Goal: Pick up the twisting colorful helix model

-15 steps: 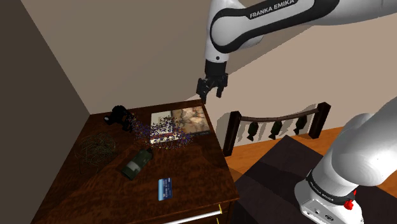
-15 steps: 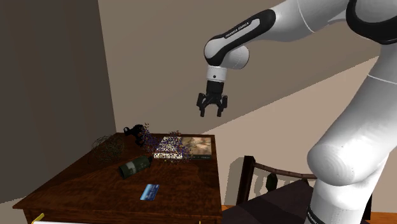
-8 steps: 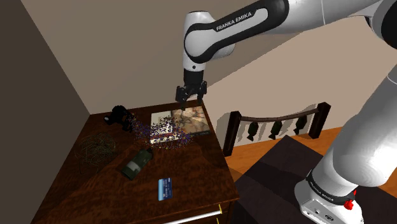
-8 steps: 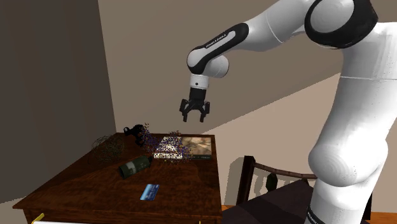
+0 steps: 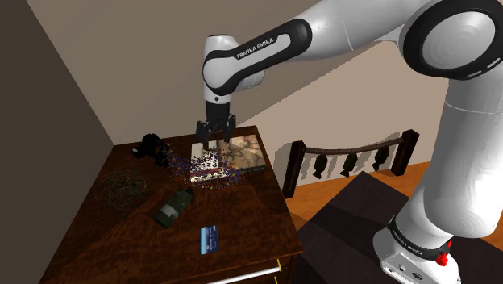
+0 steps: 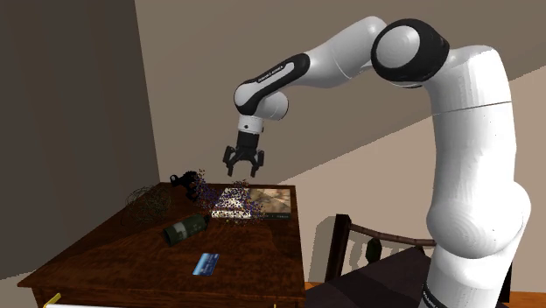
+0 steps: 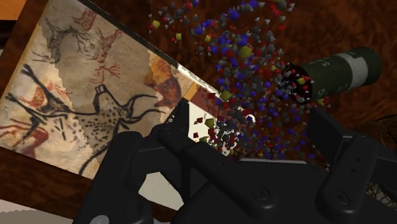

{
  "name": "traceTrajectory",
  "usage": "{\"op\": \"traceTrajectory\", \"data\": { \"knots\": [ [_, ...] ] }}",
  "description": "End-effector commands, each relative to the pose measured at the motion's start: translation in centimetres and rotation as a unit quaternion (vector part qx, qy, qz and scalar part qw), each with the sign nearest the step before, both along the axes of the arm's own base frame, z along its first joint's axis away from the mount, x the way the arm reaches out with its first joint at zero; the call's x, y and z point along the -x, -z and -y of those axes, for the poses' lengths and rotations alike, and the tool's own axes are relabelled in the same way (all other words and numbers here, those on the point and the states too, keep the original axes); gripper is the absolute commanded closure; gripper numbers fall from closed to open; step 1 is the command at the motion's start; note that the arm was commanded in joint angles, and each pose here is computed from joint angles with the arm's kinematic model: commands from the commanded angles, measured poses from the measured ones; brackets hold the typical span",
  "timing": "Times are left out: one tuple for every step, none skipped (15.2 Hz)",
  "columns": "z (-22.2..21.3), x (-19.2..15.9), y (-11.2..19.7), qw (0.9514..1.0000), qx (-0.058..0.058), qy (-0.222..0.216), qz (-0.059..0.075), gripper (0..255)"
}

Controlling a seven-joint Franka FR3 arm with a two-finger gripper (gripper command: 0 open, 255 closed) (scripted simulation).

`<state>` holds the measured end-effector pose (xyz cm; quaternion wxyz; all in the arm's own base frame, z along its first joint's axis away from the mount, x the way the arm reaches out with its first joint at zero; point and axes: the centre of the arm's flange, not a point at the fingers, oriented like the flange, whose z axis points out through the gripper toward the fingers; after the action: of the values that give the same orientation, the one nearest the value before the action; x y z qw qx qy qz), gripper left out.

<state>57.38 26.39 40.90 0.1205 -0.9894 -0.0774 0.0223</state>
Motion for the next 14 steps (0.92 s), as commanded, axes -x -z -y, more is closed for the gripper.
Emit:
{"op": "traceTrajectory", "data": {
  "knots": [
    [-0.6, -0.4, 0.9, 1.0000, -0.002, -0.002, -0.001, 0],
    [-0.6, -0.4, 1.4, 1.0000, -0.002, -0.002, -0.001, 0],
    [-0.6, -0.4, 1.9, 1.0000, -0.002, -0.002, -0.001, 0],
    [-0.6, -0.4, 2.5, 1.0000, -0.002, -0.002, -0.001, 0],
    [-0.6, -0.4, 3.0, 1.0000, -0.002, -0.002, -0.001, 0],
    [-0.6, -0.4, 3.5, 1.0000, -0.002, -0.002, -0.001, 0],
    [-0.6, -0.4, 4.4, 1.0000, -0.002, -0.002, -0.001, 0],
    [-0.6, -0.4, 4.4, 1.0000, -0.002, -0.002, -0.001, 0],
    [-0.6, -0.4, 4.4, 1.0000, -0.002, -0.002, -0.001, 0],
    [-0.6, -0.4, 4.4, 1.0000, -0.002, -0.002, -0.001, 255],
    [-0.6, -0.4, 4.4, 1.0000, -0.002, -0.002, -0.001, 255],
    [-0.6, -0.4, 4.4, 1.0000, -0.002, -0.002, -0.001, 255],
    [-0.6, -0.4, 4.4, 1.0000, -0.002, -0.002, -0.001, 255],
    [-0.6, -0.4, 4.4, 1.0000, -0.002, -0.002, -0.001, 255]
  ]
}}
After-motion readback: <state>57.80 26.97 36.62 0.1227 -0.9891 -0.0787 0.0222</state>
